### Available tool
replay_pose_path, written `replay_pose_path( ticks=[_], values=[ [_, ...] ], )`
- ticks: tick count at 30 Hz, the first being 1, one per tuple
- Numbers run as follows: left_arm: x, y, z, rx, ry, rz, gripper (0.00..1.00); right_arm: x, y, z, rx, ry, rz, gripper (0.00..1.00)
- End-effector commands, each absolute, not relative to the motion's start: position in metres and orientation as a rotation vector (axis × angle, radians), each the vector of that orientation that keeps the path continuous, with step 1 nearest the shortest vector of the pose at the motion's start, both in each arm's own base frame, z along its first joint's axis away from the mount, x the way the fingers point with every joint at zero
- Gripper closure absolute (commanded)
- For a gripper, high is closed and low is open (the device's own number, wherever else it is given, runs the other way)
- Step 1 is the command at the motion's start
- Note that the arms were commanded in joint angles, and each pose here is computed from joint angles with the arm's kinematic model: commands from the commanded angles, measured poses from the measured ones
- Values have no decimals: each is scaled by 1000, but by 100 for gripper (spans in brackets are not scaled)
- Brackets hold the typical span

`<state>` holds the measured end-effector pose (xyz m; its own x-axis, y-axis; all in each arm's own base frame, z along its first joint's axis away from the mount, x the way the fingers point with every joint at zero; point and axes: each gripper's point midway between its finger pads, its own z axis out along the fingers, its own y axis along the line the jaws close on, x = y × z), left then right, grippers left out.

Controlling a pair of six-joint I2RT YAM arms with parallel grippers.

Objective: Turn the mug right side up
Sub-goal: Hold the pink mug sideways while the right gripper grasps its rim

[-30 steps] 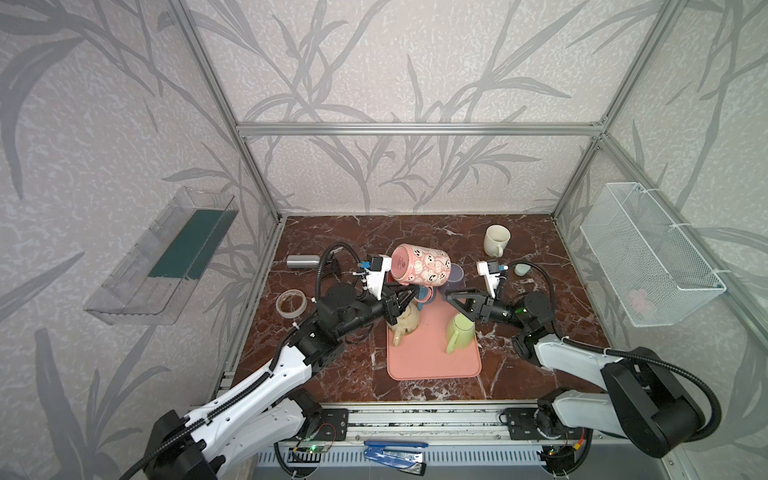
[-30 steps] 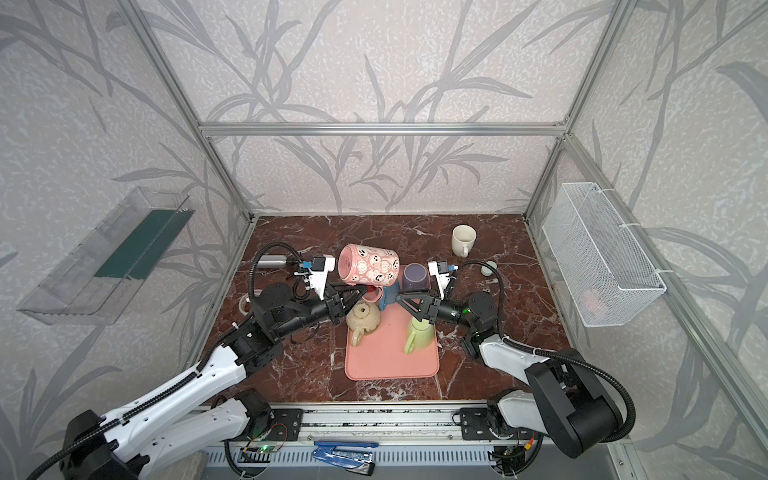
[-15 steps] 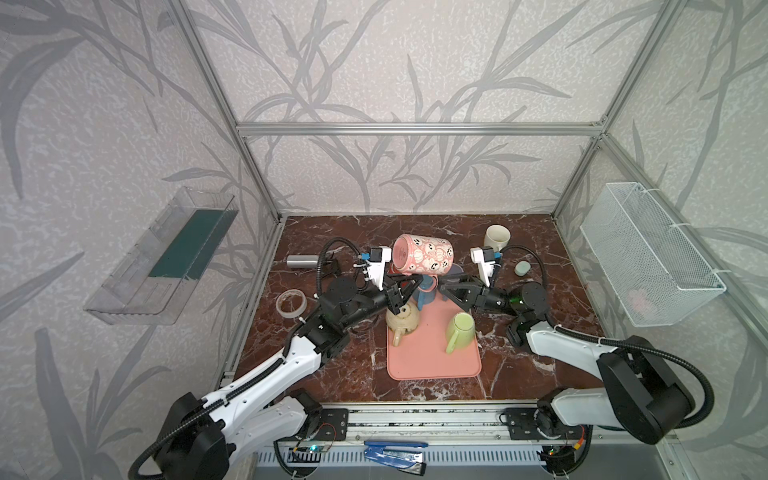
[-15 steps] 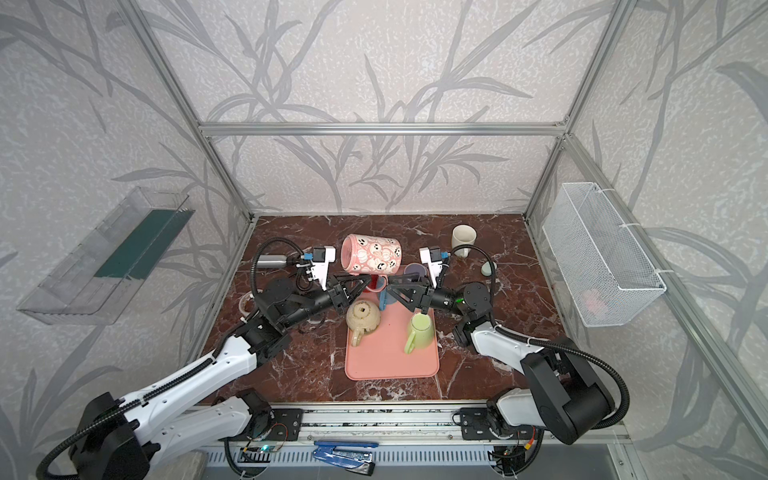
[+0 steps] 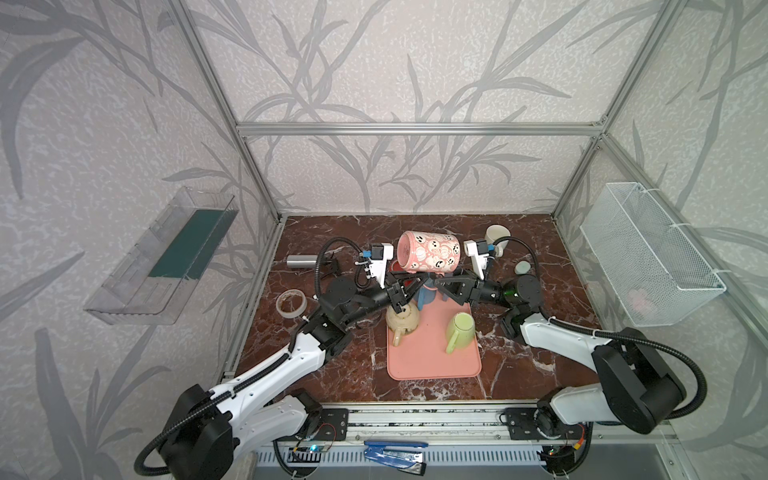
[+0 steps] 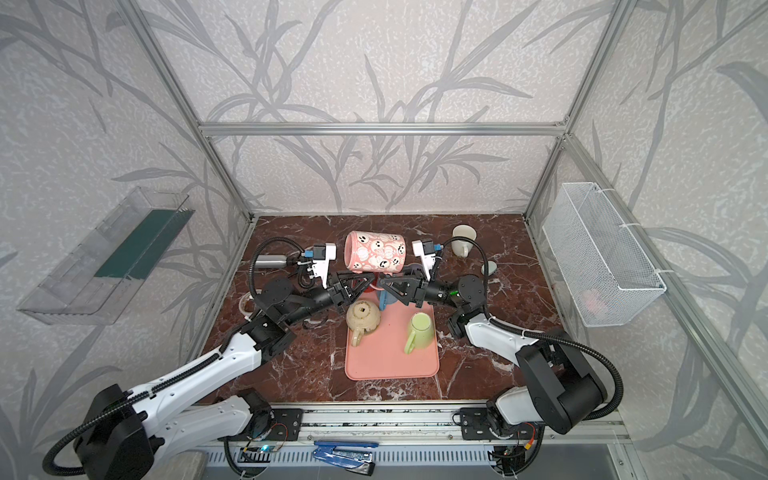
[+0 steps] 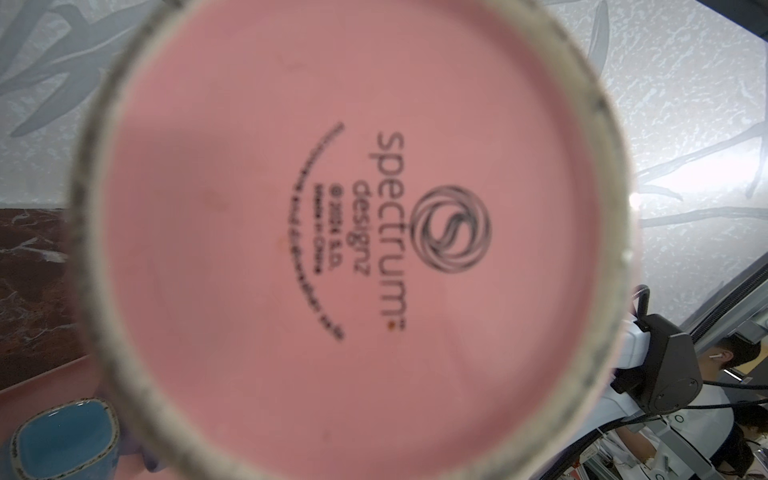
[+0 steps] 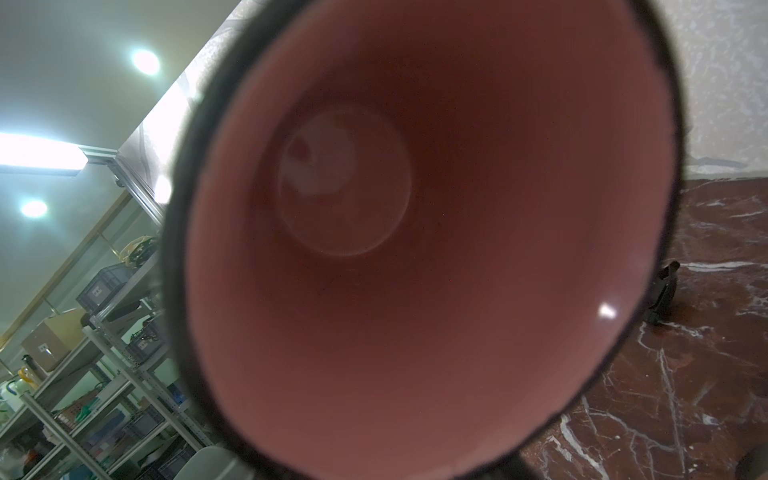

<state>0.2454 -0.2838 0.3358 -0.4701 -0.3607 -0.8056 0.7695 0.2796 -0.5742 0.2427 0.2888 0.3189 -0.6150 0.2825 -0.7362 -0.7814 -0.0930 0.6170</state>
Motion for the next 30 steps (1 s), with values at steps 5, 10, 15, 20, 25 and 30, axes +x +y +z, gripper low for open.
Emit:
replay_pose_path(
  ticks=[5,10,15,20,25,30],
  values=[
    [234,-282,374,426,1332,-1478,100,245,288,348,-580,1319,1788,59],
    [235,-283,366,419,1338,-1491,100,247,286,353,-557,1300,1774,67],
    [234,-283,359,416,1345,-1506,100,249,285,356,-545,1293,1770,73],
    [234,-284,350,404,1355,-1520,100,250,287,357,-545,1292,1777,72],
    [234,-285,348,409,1357,-1525,100,252,291,356,-542,1301,1791,68],
    [232,-284,348,412,1356,-1526,100,253,292,356,-534,1300,1790,79]
  ],
)
